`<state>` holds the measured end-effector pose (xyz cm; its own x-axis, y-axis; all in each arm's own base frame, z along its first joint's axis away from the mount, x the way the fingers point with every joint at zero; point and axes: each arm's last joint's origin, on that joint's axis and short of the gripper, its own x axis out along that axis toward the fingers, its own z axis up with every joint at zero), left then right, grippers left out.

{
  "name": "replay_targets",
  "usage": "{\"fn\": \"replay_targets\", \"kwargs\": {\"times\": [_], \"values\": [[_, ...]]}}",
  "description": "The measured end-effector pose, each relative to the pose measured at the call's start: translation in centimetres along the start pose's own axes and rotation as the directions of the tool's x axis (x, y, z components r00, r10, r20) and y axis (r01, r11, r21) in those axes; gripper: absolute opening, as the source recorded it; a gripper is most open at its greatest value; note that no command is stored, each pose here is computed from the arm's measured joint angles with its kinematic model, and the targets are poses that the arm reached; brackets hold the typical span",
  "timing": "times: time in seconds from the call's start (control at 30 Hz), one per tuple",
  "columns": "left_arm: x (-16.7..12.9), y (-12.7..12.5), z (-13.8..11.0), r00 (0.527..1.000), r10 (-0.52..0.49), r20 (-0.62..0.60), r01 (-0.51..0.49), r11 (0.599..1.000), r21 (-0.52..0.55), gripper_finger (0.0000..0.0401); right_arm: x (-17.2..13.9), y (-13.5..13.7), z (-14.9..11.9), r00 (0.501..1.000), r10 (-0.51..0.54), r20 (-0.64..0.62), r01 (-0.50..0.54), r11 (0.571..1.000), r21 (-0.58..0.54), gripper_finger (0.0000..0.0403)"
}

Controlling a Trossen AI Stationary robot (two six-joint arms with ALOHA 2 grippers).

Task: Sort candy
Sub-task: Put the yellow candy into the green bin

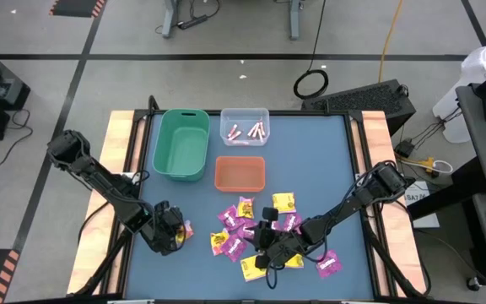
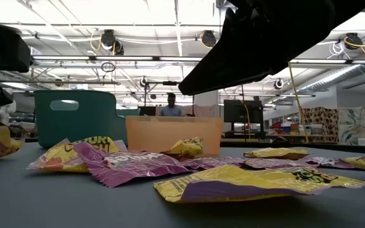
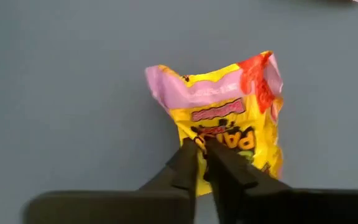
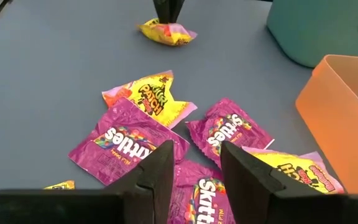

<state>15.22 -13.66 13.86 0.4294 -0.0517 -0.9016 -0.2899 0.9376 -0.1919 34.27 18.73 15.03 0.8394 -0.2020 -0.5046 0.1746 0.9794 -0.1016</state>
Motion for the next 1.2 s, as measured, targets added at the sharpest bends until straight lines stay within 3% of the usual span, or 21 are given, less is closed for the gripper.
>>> {"fn": "replay_targets", "kwargs": {"times": [0.1, 0.4, 0.6, 0.73, 0.87, 1.0, 1.1, 1.2], "values": [[0.0, 0.0, 0.0, 1.0, 0.001, 0.001, -0.001, 1.0, 0.0, 0.0007, 0.0, 0.0, 0.0, 1.0, 0.0, 0.0, 0.0, 1.0, -0.003, 0.0123], [-0.6, -1.1, 0.8, 0.997, -0.058, 0.051, 0.057, 0.998, 0.036, 0.0016, 0.0, 0.0, 0.0, 1.0, 0.0, 0.0, 0.0, 1.0, -0.013, 0.0123], [-2.0, -1.9, 2.1, 0.981, -0.063, 0.182, 0.045, 0.994, 0.103, 0.0017, 0.1, -0.2, 0.1, 1.0, -0.004, 0.0, 0.004, 1.0, -0.027, 0.0123], [-3.2, -2.0, 3.0, 0.948, -0.029, 0.317, -0.017, 0.99, 0.139, 0.0017, 0.3, -0.4, 0.2, 1.0, -0.012, -0.001, 0.012, 0.999, -0.03, 0.0123], [-4.8, -2.0, 4.2, 0.857, 0.046, 0.513, -0.132, 0.982, 0.134, 0.0017, 0.5, -0.7, 0.3, 1.0, -0.023, 0.0, 0.023, 0.999, -0.044, 0.0123], [-6.2, -2.1, 5.2, 0.707, 0.127, 0.695, -0.273, 0.956, 0.103, 0.0017, 0.8, -1.1, 0.4, 0.999, -0.034, -0.002, 0.033, 0.997, -0.064, 0.0123], [-6.9, -2.3, 5.9, 0.594, 0.197, 0.78, -0.426, 0.9, 0.097, 0.0017, 0.9, -1.4, 0.5, 0.999, -0.04, -0.003, 0.04, 0.996, -0.086, 0.0123], [-7.1, -2.2, 6.6, 0.545, 0.233, 0.806, -0.56, 0.816, 0.142, 0.0017, 1.1, -1.6, 0.5, 0.999, -0.048, -0.006, 0.047, 0.992, -0.117, 0.0123]]}}
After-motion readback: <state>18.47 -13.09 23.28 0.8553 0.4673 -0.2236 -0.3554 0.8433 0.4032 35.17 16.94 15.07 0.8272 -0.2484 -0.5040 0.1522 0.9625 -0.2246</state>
